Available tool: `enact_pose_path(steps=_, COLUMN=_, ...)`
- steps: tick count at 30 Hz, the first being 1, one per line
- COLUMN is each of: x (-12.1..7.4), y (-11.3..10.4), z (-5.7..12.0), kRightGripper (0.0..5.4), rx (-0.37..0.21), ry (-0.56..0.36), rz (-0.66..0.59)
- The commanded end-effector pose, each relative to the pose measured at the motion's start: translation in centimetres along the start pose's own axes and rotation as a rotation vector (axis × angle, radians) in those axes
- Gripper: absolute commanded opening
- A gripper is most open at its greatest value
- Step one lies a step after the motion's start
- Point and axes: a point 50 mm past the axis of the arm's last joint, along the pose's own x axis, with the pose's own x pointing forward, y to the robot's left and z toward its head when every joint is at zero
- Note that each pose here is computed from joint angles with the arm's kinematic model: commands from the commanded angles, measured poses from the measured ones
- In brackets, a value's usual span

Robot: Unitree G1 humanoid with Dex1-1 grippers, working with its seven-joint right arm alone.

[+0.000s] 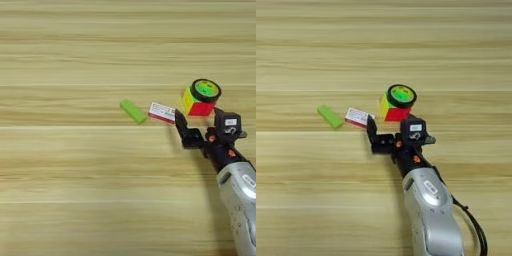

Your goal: Move the objects on the table

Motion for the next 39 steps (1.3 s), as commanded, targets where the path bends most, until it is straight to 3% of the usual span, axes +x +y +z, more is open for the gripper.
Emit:
enact_pose_path(steps=1, x=0.0, y=1.0, z=1.0, kRightGripper=5.33, rx=-0.004, ry=-0.052, rz=0.008)
enact_pose_path(steps=5, x=-0.1, y=1.2, z=0.0, kRightGripper=5.33, rx=0.004, ry=-0.015, rz=-0.001)
enact_pose_path(steps=15, x=-0.1, y=0.6, z=-1.3, kRightGripper=5.33, rx=-0.039, ry=0.025, rz=-0.056)
enact_pose_path(steps=33, x=0.1, y=0.4, z=-2.5, kRightGripper=5.33, rx=-0.016, ry=0.079, rz=-0.079)
enact_pose_path(steps=39, x=0.1, y=0.6, z=-2.7, kRightGripper=4.65, rx=-0.010, ry=0.086, rz=-0.069)
